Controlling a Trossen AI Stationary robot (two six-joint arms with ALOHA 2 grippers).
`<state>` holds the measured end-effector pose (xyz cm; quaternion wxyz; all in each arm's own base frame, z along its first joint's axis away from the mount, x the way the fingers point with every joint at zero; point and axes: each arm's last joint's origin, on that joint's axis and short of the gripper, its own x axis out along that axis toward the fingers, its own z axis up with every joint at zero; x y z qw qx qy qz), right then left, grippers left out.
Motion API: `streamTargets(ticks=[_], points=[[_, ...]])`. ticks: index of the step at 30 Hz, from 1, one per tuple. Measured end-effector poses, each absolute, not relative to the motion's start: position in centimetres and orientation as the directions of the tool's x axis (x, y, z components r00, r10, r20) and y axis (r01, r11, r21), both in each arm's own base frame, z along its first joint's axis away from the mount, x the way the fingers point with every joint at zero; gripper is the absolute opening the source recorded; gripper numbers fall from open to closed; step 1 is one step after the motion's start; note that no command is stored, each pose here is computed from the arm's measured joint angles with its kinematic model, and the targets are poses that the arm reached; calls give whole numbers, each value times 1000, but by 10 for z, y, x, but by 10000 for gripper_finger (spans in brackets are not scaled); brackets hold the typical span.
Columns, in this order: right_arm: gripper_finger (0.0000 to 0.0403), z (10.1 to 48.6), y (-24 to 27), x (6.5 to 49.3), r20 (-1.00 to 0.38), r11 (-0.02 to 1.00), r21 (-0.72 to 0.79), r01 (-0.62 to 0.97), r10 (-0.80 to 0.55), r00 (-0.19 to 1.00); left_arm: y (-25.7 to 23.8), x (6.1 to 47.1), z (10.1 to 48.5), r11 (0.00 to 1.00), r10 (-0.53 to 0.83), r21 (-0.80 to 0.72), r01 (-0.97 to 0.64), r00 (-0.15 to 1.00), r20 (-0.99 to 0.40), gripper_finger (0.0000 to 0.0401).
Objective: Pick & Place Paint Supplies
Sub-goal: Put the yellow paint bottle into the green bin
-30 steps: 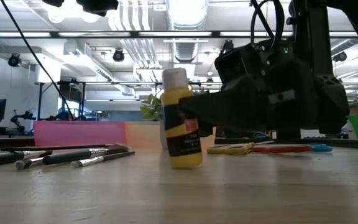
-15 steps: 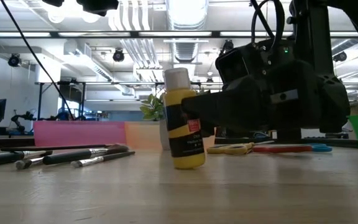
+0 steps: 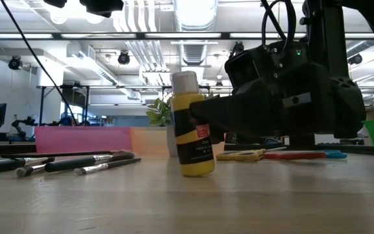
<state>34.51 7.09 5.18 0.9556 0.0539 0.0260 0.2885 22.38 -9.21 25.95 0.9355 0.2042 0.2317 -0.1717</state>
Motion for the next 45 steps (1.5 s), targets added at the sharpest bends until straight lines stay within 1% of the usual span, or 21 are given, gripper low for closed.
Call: streamTargets(ticks=[5,8,12,17,19,24,27,30,33,35,38,42,45], points=[[128,52,71,345,-20,828,119,-548,554,832,-92,224,259,859,-228,303,413,838,-496,287],[128,52,71,345,-20,828,121,-548,554,832,-94,229,253,862,-238,311,401,861,-450,287],[128,52,71,345,-20,827,123,-548,554,832,-98,240,241,827,-237,378,416,868,-438,287],[128,52,71,345,-22,827,130,-547,554,832,-103,257,233,810,-199,448,378,896,-397,287],[128,53,71,345,-22,826,134,-547,554,832,-105,267,230,811,-184,441,384,884,-430,287],[128,53,71,344,-22,826,134,-547,554,832,-112,292,221,795,-136,423,434,808,-574,287],[128,53,71,344,-21,826,136,-547,554,832,-117,303,227,792,-134,422,442,800,-585,287],[128,53,71,344,-22,826,138,-547,554,832,-120,309,226,788,-154,406,463,786,-599,287],[128,53,71,344,-22,826,138,-547,554,832,-120,313,217,777,-219,352,522,748,-627,287],[128,53,71,344,-22,826,139,-546,554,832,-118,316,210,781,-225,328,530,731,-644,284],[128,53,71,344,-21,826,141,-546,554,832,-116,319,204,778,-245,303,550,710,-660,267],[128,54,71,344,-21,826,141,-546,554,832,-117,319,205,755,-338,243,609,679,-651,223],[128,54,69,344,-21,827,145,-543,551,834,-116,319,203,758,-344,232,609,676,-651,189]])
